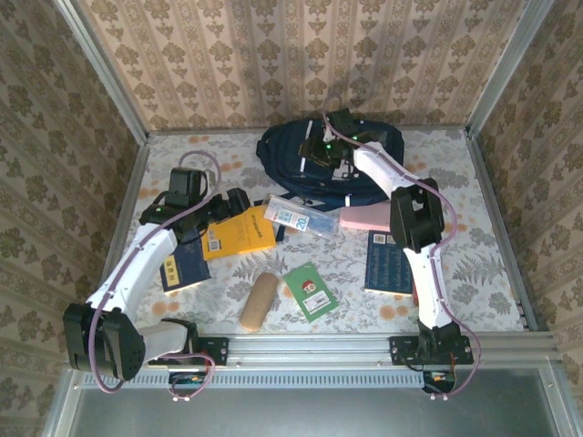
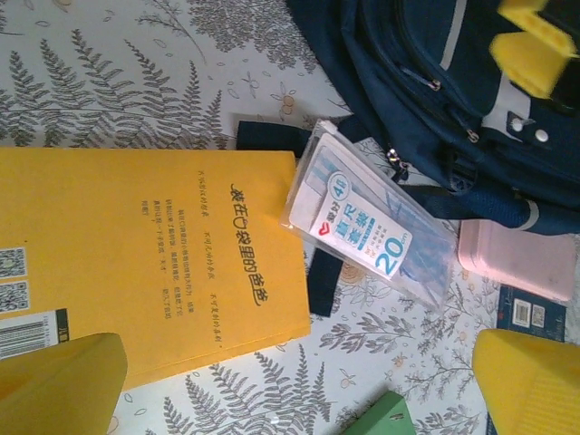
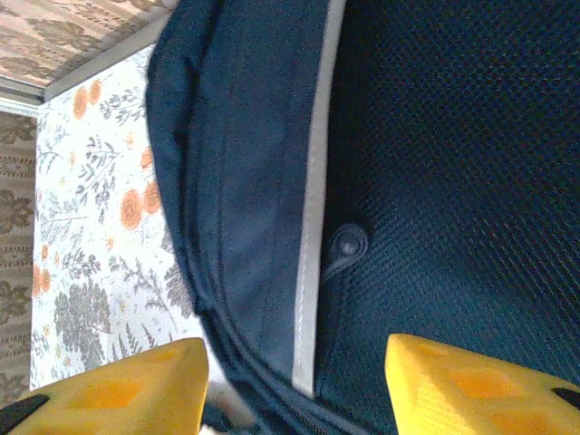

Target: Pack books, pencil case, and school supplies into a backpack

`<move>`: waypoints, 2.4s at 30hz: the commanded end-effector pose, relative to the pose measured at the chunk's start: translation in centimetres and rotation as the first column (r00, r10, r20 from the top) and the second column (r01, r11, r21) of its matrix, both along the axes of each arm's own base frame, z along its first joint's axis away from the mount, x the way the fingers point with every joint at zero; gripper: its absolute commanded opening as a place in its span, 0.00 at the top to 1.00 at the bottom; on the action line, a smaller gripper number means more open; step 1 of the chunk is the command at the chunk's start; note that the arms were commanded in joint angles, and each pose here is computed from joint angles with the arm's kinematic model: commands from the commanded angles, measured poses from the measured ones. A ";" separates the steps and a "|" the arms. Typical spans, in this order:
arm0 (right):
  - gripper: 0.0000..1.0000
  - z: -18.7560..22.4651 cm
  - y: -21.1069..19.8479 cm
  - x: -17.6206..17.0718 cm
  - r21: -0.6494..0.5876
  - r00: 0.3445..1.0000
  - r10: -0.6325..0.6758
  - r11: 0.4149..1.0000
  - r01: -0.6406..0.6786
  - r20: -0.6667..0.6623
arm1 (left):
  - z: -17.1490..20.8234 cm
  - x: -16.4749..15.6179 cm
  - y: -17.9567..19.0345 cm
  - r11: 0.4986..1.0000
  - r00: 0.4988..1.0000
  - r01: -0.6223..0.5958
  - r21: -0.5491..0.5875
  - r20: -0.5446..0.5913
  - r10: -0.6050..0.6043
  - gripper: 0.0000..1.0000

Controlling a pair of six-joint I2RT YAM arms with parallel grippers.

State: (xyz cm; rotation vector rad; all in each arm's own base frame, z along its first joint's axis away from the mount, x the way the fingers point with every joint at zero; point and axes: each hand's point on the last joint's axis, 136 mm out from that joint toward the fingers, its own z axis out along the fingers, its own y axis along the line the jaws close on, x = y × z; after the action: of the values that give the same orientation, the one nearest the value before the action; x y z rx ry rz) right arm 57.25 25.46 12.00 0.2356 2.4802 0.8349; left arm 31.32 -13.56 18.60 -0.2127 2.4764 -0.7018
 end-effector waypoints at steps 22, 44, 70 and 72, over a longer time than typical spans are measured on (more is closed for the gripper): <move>0.80 -6.2 5.1 0.2 0.116 0.979 0.110 0.989 -0.091 -0.174 | 1.5 0.0 -1.0 0.999 0.995 0.038 -0.034 0.095 -0.035 0.00; 1.00 13.7 1.4 0.0 0.324 1.000 0.016 0.946 -0.013 -0.007 | 4.4 1.6 -7.8 0.915 0.908 0.197 0.352 0.287 -0.306 0.20; 1.00 21.0 1.0 -5.2 0.476 0.998 0.051 0.878 -0.055 0.023 | -2.1 5.1 -16.1 0.766 0.480 0.407 0.497 0.597 -0.643 0.45; 1.00 20.8 1.0 -5.3 0.488 0.998 0.055 0.871 -0.058 0.020 | -2.4 4.8 -15.8 0.764 0.457 0.428 0.482 0.614 -0.643 0.46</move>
State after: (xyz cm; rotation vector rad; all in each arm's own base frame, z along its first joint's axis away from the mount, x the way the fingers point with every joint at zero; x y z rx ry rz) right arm 53.15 25.81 25.05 0.4911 2.4203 1.3383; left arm 36.32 -28.40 14.33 0.8276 1.8618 -0.4323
